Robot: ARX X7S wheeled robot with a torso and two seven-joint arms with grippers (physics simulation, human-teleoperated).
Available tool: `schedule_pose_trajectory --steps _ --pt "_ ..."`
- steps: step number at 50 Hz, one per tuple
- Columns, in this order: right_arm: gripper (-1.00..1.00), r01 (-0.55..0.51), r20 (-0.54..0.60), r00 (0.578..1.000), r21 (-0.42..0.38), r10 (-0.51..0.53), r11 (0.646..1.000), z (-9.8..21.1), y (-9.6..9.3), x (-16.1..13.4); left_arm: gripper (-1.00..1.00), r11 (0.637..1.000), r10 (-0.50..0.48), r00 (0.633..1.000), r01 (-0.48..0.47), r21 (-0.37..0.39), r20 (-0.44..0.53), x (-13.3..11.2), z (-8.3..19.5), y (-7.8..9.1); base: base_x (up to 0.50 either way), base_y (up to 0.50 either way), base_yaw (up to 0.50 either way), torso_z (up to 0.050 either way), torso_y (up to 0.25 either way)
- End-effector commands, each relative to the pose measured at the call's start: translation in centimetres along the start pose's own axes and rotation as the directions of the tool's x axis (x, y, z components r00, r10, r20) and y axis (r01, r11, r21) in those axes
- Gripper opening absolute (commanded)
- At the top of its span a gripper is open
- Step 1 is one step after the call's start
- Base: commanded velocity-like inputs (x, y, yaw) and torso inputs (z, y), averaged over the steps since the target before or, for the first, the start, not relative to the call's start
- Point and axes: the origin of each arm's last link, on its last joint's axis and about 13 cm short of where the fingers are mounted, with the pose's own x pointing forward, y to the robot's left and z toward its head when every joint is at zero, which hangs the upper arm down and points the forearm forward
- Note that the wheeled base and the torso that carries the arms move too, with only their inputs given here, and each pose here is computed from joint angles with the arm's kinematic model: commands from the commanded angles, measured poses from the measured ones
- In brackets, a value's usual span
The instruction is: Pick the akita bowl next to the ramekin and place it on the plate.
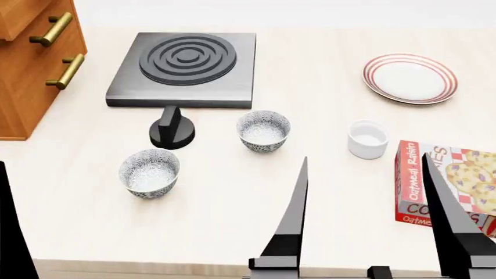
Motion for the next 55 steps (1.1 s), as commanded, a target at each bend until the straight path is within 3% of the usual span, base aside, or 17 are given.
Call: schedule_pose_trajectory --steps 1,55 --pt "1.00 0.016 -0.007 1.000 -0.011 -0.016 1.000 0.58 -0.22 -0.45 1.00 0.999 0.043 0.999 -0.043 0.025 -0.002 -0.31 0.84 0.67 0.00 0.00 0.00 0.000 0.000" --pt "1.00 0.027 0.012 1.000 0.004 -0.027 1.000 0.97 -0.37 -0.47 1.00 0.998 0.053 0.998 -0.054 0.037 0.031 -0.24 1.54 0.79 0.05 0.00 0.00 0.000 0.000"
